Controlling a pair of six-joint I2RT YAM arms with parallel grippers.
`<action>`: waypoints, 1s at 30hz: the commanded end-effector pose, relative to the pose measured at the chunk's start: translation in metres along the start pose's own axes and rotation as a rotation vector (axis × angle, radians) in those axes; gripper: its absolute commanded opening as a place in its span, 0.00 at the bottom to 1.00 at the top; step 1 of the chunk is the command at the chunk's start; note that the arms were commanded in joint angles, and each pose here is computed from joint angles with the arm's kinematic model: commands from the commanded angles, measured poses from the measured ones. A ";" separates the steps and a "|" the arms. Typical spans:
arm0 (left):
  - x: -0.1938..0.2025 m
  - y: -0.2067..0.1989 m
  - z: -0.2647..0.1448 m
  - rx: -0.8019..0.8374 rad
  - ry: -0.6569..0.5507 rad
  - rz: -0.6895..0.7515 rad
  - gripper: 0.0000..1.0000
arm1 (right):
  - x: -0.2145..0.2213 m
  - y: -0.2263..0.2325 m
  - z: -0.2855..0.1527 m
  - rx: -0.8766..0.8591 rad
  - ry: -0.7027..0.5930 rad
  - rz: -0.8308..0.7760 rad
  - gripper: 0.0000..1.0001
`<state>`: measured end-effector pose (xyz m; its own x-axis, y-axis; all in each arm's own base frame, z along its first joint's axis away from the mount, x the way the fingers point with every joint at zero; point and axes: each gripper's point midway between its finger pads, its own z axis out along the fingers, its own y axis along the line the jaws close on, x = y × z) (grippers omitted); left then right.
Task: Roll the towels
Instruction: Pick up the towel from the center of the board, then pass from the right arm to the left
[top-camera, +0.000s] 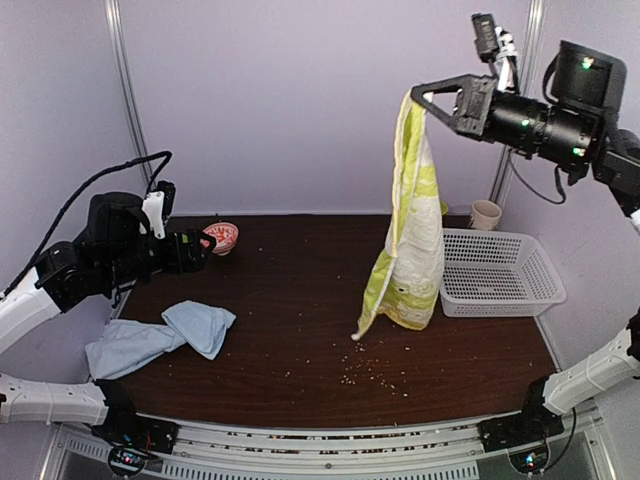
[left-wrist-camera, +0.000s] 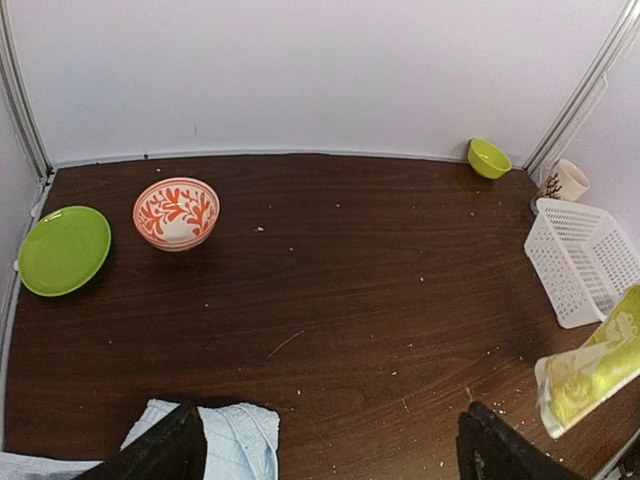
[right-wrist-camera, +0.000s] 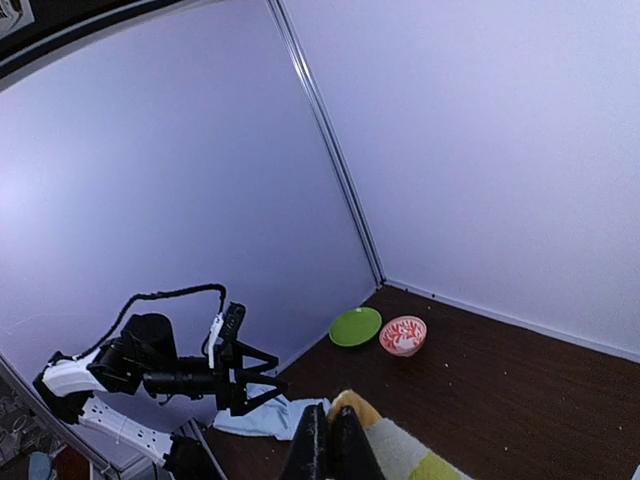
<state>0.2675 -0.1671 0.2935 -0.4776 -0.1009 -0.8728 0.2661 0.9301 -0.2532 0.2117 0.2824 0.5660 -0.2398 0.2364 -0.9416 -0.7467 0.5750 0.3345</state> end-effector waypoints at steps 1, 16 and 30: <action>0.003 -0.005 0.005 0.029 -0.019 -0.024 0.89 | 0.029 -0.020 0.020 0.079 0.069 -0.021 0.00; 0.056 -0.060 0.032 0.227 0.083 0.020 0.88 | 0.002 -0.015 0.047 0.058 0.004 0.093 0.00; 0.034 -0.064 0.012 0.274 -0.019 0.034 0.88 | 0.092 -0.031 0.083 0.101 0.187 0.050 0.00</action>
<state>0.2425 -0.2315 0.2554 -0.5078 -0.0629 -0.8592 0.4710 0.8148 -0.3381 0.2472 0.3321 0.5484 -0.3146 0.2624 -0.9122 -0.7067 0.5768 0.4096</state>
